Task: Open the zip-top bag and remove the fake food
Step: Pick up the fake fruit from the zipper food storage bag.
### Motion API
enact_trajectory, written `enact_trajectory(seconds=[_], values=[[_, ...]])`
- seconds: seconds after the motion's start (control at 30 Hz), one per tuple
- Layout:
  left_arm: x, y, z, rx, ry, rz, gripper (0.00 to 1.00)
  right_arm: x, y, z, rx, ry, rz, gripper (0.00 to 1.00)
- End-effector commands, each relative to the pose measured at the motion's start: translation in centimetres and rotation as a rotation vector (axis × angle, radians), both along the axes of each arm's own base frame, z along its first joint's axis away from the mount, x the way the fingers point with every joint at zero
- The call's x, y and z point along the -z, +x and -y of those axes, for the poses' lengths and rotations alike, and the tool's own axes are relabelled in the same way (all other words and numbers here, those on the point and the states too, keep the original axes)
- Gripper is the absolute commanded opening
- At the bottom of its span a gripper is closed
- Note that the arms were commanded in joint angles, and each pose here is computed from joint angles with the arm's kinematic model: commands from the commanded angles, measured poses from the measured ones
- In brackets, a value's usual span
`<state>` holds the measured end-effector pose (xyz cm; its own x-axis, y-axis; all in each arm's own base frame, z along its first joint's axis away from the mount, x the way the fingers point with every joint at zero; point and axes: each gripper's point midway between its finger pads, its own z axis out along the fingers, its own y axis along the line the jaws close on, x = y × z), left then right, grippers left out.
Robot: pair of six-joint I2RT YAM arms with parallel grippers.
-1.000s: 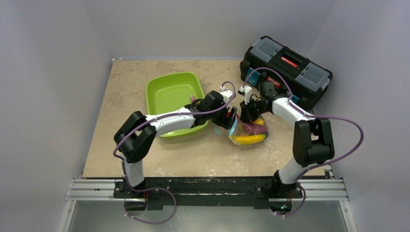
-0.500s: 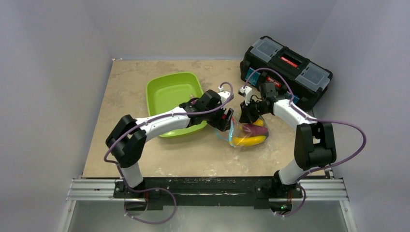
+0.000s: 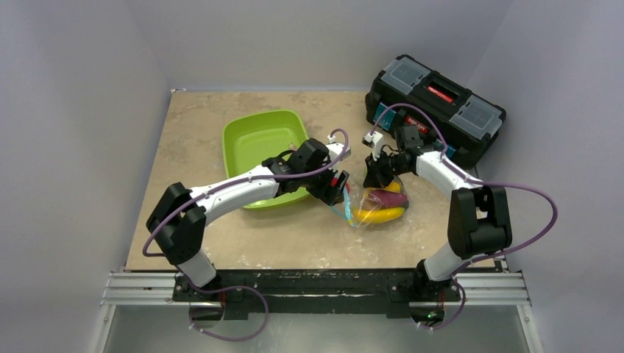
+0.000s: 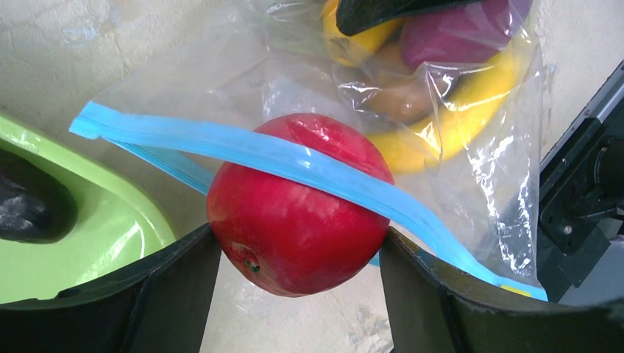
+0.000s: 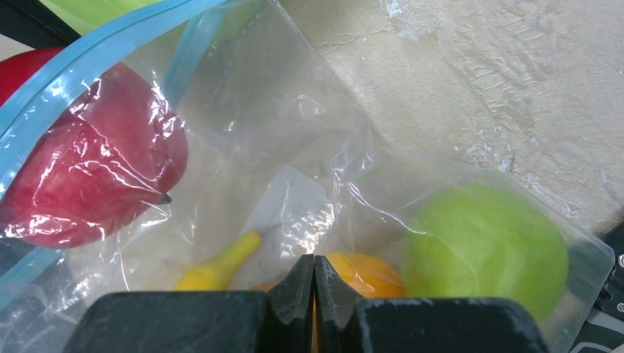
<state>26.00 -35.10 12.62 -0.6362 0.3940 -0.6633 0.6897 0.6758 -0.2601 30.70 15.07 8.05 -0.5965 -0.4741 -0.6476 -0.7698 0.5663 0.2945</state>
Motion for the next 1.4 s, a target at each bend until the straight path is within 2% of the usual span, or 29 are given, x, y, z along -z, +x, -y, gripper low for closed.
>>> enact_trajectory(seconds=[0.0, 0.23, 0.8, 1.37], values=[[-1.7, -0.9, -0.5, 0.039, -0.03, 0.018, 0.0, -1.2, -0.4, -0.5, -0.033, 0.027, 0.035, 0.03], [-1.3, -1.9, -1.2, 0.062, -0.008, -0.007, 0.0, -1.3, -0.6, -0.4, -0.039, 0.027, 0.042, 0.03], [-1.8, -3.3, -3.8, 0.101, 0.056, 0.027, 0.0, -1.5, -0.9, -0.5, -0.055, 0.034, 0.053, 0.04], [-2.3, -3.0, -7.8, 0.038, 0.121, 0.093, 0.0, -1.5, -1.4, -0.4, -0.07, 0.038, 0.055, 0.05]])
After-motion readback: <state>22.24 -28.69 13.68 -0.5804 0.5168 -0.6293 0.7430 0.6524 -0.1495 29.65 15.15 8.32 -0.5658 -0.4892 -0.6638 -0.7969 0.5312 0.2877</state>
